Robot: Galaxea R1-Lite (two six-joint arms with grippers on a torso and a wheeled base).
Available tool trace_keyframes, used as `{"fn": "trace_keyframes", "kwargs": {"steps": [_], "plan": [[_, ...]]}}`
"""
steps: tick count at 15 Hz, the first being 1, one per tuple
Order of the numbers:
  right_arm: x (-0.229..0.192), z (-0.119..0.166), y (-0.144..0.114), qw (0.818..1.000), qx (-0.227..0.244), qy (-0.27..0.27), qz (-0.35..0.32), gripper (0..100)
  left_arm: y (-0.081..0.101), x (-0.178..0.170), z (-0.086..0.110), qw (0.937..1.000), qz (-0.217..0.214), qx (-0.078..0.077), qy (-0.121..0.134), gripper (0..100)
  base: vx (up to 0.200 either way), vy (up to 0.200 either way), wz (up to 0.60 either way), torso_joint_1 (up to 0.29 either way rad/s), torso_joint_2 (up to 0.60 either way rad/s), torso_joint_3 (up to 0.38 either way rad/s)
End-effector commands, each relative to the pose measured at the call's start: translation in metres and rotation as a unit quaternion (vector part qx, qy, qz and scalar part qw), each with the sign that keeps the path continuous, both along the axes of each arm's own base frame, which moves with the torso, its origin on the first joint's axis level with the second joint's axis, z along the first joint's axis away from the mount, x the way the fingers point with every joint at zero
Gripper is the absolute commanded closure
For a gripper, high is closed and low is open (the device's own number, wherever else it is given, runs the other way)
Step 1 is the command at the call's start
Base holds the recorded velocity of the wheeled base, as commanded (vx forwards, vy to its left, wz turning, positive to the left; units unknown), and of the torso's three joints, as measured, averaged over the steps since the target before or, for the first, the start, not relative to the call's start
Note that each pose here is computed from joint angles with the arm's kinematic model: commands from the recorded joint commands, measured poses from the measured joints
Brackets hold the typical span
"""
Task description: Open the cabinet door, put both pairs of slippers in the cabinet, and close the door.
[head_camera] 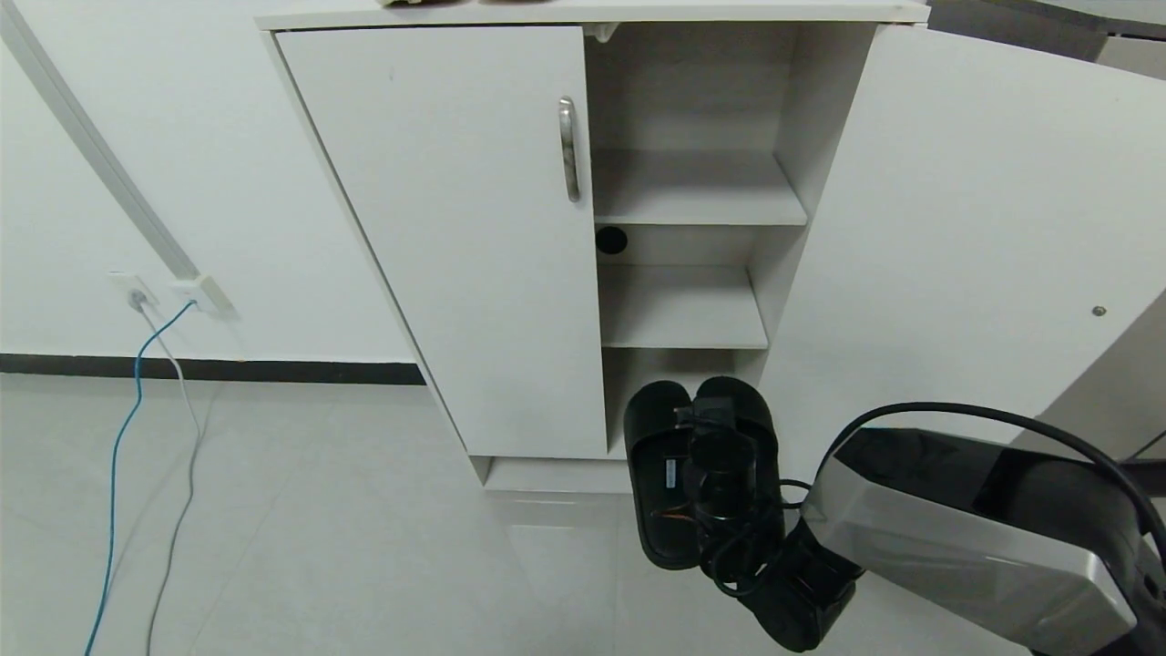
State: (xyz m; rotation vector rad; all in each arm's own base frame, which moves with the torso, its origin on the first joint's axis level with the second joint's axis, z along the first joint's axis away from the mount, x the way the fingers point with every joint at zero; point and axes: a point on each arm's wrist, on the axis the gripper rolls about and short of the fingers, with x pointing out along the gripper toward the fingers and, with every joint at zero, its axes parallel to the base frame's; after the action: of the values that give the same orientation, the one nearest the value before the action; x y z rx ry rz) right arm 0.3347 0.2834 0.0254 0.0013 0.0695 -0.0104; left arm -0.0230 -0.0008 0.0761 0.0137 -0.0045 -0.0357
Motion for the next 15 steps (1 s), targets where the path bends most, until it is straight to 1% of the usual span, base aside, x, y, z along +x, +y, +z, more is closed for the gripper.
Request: {"fn": "trace_keyframes", "kwargs": {"steps": [1, 5, 15], "plan": [[-0.0002, 0.0038, 0.0000, 1.000, 0.001, -0.004, 0.000, 100, 0.0000, 0.0001, 0.0000, 1.0000, 0.000, 0.000, 0.001, 100, 0.000, 0.000, 0.00, 0.000, 0.00, 0.000], [-0.0002, 0.0088, -0.0008, 1.000, 0.007, -0.009, 0.000, 100, 0.0000, 0.0001, 0.0000, 1.0000, 0.000, 0.000, 0.001, 100, 0.000, 0.000, 0.00, 0.000, 0.00, 0.000], [0.0013, 0.0084, -0.0022, 1.000, 0.004, -0.009, -0.003, 100, 0.0000, 0.0001, 0.0000, 1.0000, -0.001, 0.000, 0.001, 100, 0.200, 0.000, 0.00, 0.003, 0.00, 0.001]]}}
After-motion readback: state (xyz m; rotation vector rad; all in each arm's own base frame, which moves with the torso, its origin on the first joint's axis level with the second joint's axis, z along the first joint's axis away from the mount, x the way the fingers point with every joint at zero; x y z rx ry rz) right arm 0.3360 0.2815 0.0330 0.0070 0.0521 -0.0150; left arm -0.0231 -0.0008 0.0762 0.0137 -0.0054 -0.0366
